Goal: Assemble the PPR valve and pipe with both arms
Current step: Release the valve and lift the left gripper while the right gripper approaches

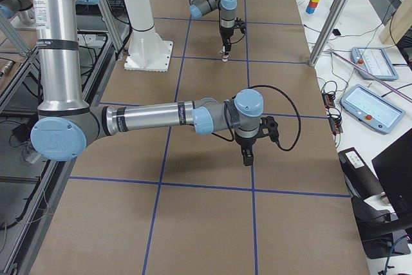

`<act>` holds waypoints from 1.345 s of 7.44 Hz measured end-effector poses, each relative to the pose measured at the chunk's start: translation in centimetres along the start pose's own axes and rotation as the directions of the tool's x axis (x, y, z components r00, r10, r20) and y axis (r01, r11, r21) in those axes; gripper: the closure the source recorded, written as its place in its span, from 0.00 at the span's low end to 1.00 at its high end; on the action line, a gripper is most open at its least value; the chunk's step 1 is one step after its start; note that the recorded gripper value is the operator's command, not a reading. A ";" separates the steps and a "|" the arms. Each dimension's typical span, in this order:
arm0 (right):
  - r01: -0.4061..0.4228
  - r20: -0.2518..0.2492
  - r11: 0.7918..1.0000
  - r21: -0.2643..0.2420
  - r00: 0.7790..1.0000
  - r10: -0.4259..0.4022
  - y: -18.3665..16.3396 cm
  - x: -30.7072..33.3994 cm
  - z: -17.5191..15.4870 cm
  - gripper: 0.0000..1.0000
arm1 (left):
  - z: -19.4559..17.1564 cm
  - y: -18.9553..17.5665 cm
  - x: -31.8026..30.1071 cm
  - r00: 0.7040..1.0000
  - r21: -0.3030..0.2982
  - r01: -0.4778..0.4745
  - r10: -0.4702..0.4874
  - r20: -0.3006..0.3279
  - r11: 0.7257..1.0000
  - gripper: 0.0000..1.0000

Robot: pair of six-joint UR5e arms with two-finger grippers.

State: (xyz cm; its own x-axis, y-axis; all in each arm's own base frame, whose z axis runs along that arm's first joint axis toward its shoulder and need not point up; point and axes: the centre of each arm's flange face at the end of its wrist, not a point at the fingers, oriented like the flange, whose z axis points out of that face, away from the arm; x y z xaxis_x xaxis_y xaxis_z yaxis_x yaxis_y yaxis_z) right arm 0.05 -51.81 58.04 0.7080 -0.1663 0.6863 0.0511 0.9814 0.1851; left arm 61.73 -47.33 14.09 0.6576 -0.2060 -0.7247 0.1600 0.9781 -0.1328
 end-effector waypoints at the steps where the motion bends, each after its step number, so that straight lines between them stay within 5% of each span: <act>1: 0.001 0.001 1.000 0.001 1.000 -0.001 0.0 -0.1 0.0 0.00 | -0.7 -0.1 0.1 1.000 0.003 -0.003 0.003 -0.009 1.000 0.01; 3: -0.005 0.014 1.000 0.001 1.000 0.005 -0.2 -0.7 0.0 0.00 | -6.3 -2.2 -1.5 0.998 0.012 0.000 0.001 -0.069 1.000 0.01; 5: -0.024 0.033 1.000 -0.006 0.999 0.024 -0.5 -5.2 0.4 0.00 | -11.9 -2.8 -10.4 0.989 0.042 -0.087 0.091 -0.118 0.995 0.01; 10: -0.066 0.058 0.998 -0.016 0.996 0.067 4.8 -14.7 1.5 0.00 | -14.8 -6.4 -31.8 0.918 0.092 -0.396 0.398 0.001 0.914 0.01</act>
State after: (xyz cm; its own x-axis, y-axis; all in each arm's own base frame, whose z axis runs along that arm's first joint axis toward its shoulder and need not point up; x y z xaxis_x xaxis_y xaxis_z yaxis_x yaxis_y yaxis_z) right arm -11.19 -44.82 49.90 0.6682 -0.1055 0.7365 0.0153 0.9916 0.1281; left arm 28.91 -46.61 27.93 0.6675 0.1998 -0.7173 -0.0467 0.9727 0.2275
